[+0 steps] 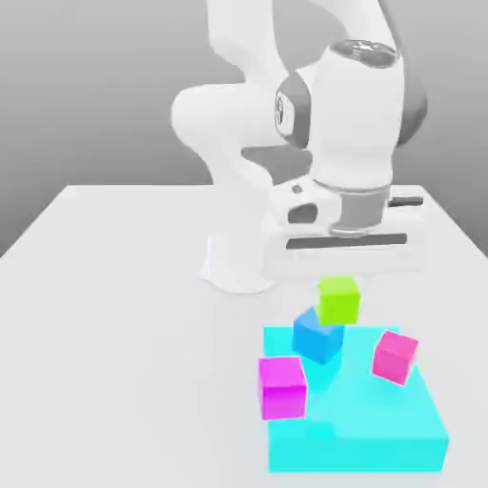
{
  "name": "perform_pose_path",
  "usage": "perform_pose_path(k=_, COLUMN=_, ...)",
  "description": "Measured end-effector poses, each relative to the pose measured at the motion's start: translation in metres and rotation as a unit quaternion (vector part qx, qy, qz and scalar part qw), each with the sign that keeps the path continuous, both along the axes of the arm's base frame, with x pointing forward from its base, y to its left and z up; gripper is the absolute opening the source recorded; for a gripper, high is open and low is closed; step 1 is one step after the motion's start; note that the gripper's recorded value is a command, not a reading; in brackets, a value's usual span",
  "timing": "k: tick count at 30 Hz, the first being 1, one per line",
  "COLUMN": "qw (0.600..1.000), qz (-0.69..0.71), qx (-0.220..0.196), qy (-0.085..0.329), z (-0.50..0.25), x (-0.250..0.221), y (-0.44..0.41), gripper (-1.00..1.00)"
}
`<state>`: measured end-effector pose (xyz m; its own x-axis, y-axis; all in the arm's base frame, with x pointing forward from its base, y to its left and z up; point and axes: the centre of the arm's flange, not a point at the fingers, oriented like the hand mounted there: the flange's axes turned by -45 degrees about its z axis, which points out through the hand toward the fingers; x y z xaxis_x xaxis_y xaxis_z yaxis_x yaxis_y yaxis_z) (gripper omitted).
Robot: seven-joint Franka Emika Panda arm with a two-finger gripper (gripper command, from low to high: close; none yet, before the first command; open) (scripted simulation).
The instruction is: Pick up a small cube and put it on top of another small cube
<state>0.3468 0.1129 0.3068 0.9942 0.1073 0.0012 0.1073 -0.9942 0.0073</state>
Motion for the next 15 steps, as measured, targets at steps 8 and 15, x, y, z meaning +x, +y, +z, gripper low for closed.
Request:
perform_pose_path(k=8, qw=1.000, qz=-0.014, qx=0.004, qy=0.001, z=-0.041, x=-0.034, y=-0.003, gripper=-1.00)
perform_pose_path(k=15, qw=1.000, qz=-0.014, qx=0.004, qy=0.001, z=-0.058, x=-0.035, y=-0.004, gripper=1.00)
